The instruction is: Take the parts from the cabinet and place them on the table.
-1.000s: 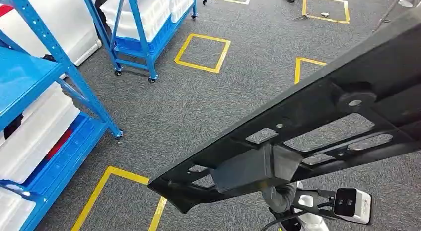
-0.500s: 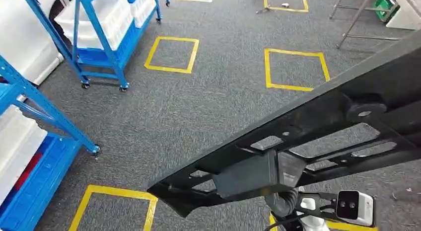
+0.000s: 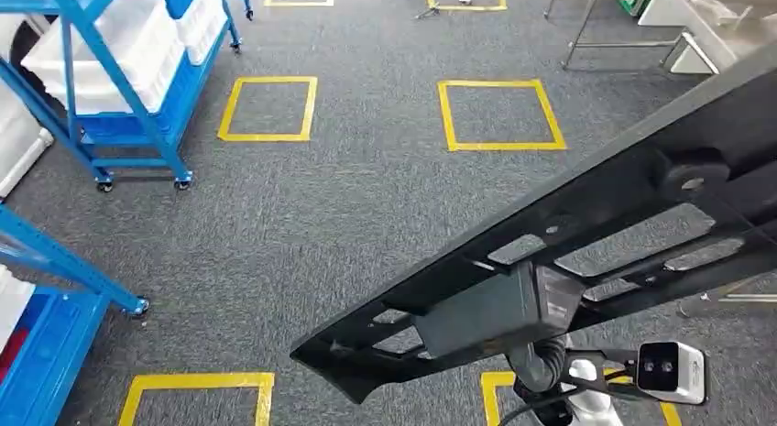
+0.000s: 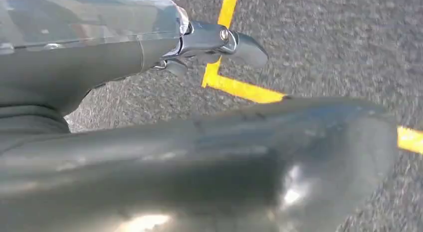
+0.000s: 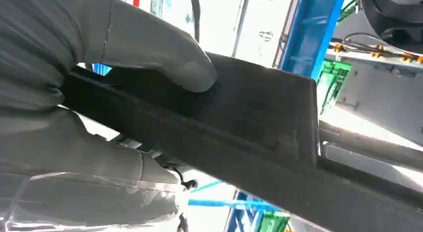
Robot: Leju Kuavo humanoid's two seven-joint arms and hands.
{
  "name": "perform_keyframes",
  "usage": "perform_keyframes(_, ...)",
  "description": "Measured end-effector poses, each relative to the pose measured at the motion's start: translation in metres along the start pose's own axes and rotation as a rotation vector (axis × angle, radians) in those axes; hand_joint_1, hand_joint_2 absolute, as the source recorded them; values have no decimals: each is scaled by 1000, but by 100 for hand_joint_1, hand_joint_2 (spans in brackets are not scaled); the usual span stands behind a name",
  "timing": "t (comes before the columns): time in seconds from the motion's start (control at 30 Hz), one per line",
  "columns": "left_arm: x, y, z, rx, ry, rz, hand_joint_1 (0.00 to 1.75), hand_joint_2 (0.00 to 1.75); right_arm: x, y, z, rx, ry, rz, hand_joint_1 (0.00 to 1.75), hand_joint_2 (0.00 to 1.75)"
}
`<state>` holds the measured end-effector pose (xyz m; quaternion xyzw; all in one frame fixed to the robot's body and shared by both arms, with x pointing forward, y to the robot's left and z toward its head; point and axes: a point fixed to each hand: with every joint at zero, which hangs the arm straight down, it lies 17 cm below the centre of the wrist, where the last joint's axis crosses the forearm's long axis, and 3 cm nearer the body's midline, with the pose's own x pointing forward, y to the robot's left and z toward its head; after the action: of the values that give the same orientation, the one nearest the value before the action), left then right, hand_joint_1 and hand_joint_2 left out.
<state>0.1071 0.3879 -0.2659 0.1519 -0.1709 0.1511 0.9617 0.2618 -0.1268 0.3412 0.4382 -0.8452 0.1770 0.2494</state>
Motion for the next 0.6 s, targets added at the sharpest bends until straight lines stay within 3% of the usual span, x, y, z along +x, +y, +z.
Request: perform_keyframes(0.6,6,0,0,-3,-35,34,0,0,-16,8,15,-22,47,-26,171,175)
